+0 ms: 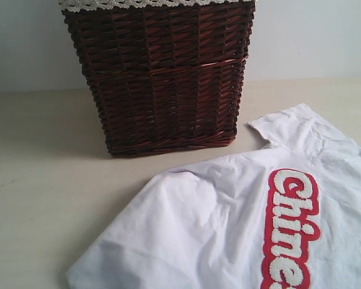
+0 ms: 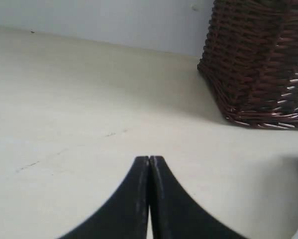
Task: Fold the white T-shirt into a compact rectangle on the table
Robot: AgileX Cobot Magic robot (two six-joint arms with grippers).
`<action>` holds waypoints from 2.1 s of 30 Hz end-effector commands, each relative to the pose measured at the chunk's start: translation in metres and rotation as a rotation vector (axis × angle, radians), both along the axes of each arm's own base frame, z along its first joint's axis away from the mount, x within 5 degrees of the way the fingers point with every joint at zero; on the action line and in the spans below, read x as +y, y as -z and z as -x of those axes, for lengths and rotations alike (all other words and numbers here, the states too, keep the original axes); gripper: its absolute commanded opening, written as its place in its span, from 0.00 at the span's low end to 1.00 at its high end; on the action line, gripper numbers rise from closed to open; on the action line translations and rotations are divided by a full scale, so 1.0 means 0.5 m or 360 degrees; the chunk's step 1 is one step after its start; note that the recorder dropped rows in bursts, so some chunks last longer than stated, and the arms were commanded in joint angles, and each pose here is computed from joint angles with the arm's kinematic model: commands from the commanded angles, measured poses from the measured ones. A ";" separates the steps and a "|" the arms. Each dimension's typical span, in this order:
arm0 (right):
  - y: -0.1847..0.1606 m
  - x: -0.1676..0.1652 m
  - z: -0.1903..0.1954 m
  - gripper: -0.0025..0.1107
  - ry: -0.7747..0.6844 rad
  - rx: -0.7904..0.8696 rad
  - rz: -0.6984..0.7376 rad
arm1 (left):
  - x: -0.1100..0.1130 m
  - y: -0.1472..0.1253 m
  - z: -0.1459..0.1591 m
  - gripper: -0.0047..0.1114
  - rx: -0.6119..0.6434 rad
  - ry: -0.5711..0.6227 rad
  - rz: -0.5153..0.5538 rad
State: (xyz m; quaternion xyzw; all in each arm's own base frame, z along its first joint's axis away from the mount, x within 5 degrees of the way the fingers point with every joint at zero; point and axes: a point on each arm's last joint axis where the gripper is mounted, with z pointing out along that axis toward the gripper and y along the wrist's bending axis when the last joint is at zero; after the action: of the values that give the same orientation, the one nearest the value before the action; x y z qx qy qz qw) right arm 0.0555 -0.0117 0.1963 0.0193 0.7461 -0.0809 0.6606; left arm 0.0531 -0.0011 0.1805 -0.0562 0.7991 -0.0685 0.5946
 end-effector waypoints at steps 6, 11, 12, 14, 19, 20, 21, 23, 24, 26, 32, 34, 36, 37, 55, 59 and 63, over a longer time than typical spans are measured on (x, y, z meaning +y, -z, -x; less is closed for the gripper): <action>0.003 0.000 0.001 0.07 -0.0002 0.0003 0.0017 | 0.000 0.000 0.000 0.06 -0.0014 0.0002 0.0002; 0.003 0.000 0.001 0.07 -0.0002 0.0003 0.0017 | -0.001 0.006 -0.011 0.06 0.0088 -0.0005 0.0009; 0.003 0.000 0.001 0.07 -0.0002 0.0003 0.0017 | -0.002 -0.001 -0.023 0.06 0.0156 -0.0003 0.0003; 0.003 0.000 0.001 0.07 -0.0002 0.0003 0.0017 | -0.005 -0.022 -0.053 0.06 0.0320 -0.0002 -0.0010; 0.003 0.000 0.001 0.07 -0.0002 0.0003 0.0017 | -0.004 -0.038 -0.181 0.06 0.0808 0.0057 -0.0300; 0.003 0.000 0.001 0.07 -0.0002 0.0003 0.0017 | -0.006 -0.037 -0.201 0.06 0.0860 0.0061 -0.0303; 0.003 0.000 0.001 0.07 -0.0002 0.0003 0.0017 | -0.007 -0.034 -0.225 0.06 0.0918 0.0065 -0.0306; 0.003 0.000 0.001 0.07 -0.0002 0.0003 0.0017 | -0.010 -0.028 -0.262 0.06 0.0999 0.0077 -0.0320; 0.003 0.000 0.001 0.07 -0.0002 0.0003 0.0013 | -0.011 -0.025 -0.280 0.06 0.1029 0.0082 -0.0329; 0.003 0.000 0.001 0.07 -0.0002 0.0003 0.0013 | -0.013 -0.026 -0.308 0.06 0.1053 0.0083 -0.0330; 0.003 0.000 0.001 0.07 -0.0002 0.0003 0.0013 | -0.015 -0.059 -0.349 0.06 0.0969 0.0073 -0.0323; 0.003 0.000 0.001 0.07 -0.0002 0.0003 0.0013 | -0.021 -0.071 -0.362 0.06 0.0821 0.0044 -0.0207; 0.003 0.000 0.001 0.07 -0.0002 0.0003 0.0013 | -0.024 -0.080 -0.370 0.06 0.0716 0.0064 -0.0202; 0.003 0.000 0.001 0.07 -0.0002 0.0003 0.0013 | -0.023 -0.079 -0.370 0.06 0.0722 0.0076 -0.0235; 0.003 0.000 0.001 0.07 -0.0002 0.0003 0.0013 | 0.016 0.003 -0.388 0.06 0.1064 0.0053 -0.0397; 0.003 0.000 0.001 0.07 -0.0002 0.0003 0.0013 | 0.007 -0.029 -0.434 0.04 0.0704 0.0106 -0.0347; 0.003 0.000 0.001 0.07 -0.0002 0.0003 0.0013 | -0.081 -0.010 -0.441 0.04 0.0651 0.0687 -0.0971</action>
State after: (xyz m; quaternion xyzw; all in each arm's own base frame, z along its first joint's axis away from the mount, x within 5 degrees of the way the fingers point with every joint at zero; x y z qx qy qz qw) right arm 0.0554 -0.0119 0.1959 0.0196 0.7474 -0.0815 0.6591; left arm 0.2719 -0.0217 0.1876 0.1696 0.9066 0.0444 0.3839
